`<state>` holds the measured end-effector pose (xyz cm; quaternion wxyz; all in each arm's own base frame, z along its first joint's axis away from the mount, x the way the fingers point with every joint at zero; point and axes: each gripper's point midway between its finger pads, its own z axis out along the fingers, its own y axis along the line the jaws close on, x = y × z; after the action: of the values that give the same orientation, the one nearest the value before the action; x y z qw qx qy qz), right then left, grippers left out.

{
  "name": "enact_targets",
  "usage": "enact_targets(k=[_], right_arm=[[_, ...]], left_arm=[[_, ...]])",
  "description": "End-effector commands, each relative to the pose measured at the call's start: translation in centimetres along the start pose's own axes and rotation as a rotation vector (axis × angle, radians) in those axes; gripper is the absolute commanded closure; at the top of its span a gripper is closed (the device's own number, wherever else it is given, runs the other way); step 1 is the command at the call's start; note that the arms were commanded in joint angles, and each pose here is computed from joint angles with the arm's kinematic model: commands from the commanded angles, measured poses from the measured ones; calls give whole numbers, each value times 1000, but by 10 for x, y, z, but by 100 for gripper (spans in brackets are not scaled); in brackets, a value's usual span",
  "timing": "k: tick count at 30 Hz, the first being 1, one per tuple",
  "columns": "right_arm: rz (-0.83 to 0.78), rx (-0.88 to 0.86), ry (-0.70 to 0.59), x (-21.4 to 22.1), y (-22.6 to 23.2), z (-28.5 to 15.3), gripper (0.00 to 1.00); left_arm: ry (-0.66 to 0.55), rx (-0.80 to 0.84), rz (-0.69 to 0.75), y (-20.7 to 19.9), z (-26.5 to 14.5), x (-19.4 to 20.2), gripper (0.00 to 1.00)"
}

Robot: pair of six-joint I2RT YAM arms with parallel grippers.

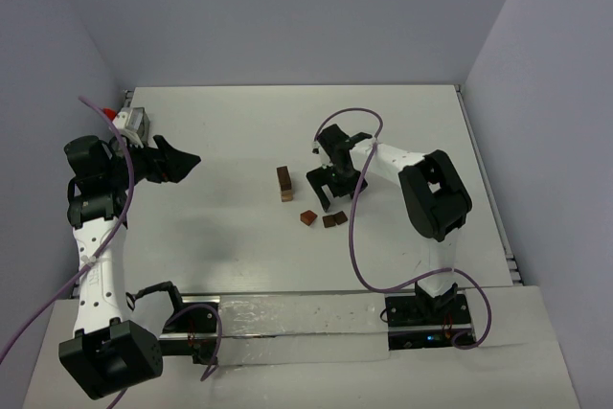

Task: Build the wood block tower

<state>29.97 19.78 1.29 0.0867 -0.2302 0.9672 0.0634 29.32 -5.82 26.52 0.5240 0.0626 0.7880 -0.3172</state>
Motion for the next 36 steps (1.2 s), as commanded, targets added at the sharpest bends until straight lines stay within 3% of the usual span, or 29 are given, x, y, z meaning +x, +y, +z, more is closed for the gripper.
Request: enact_targets(k=[1, 36], right_arm=[[44, -85, 157, 43, 20, 26, 1], [-28, -81, 141, 51, 21, 21, 1]], left_arm=[[-38, 27, 48, -6, -2, -12, 1], [-33, 28, 41, -5, -1, -9, 1]])
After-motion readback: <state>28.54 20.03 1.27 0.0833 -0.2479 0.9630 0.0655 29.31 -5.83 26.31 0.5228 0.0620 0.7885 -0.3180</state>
